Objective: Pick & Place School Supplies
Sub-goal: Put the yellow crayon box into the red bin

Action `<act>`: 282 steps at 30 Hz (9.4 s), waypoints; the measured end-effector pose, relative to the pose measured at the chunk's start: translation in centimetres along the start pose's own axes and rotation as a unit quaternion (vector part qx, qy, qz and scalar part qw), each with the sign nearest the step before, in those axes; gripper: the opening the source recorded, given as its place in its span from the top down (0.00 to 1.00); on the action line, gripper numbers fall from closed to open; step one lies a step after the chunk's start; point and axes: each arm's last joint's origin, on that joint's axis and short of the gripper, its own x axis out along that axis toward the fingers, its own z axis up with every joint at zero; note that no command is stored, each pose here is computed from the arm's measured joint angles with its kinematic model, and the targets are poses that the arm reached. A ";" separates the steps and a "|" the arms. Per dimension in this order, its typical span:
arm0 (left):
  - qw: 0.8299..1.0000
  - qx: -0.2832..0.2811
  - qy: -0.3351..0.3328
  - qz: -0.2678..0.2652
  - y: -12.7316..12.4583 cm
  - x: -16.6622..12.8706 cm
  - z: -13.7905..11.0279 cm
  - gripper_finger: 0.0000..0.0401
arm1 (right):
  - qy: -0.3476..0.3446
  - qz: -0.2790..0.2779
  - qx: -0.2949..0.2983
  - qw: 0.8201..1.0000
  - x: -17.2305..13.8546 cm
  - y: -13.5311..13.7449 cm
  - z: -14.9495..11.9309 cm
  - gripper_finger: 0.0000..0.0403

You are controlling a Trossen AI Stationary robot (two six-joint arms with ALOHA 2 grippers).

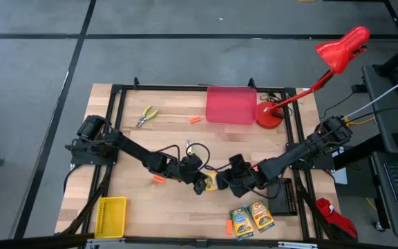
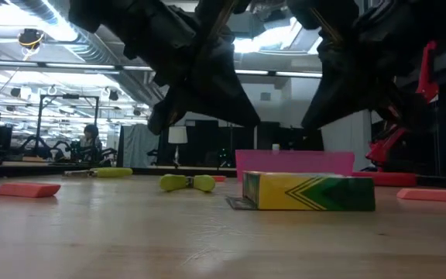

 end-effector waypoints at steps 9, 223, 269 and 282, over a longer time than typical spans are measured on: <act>0.998 0.005 0.044 0.049 0.6 -0.4 -1.5 0.99 | 0.042 -0.040 -0.012 0.998 -1.0 -1.1 -1.6 1.00; 0.984 0.063 0.044 0.161 0.2 -3.4 3.8 0.99 | -0.012 -0.081 0.014 0.997 0.7 -8.8 10.2 0.85; 0.972 0.126 0.025 0.197 -0.6 -7.4 3.3 0.99 | -0.115 -0.058 0.174 0.976 1.0 -8.0 3.0 1.00; 0.970 0.138 0.036 0.195 -0.6 -7.4 3.2 0.99 | -0.091 -0.102 0.173 0.975 1.3 -8.7 3.4 1.00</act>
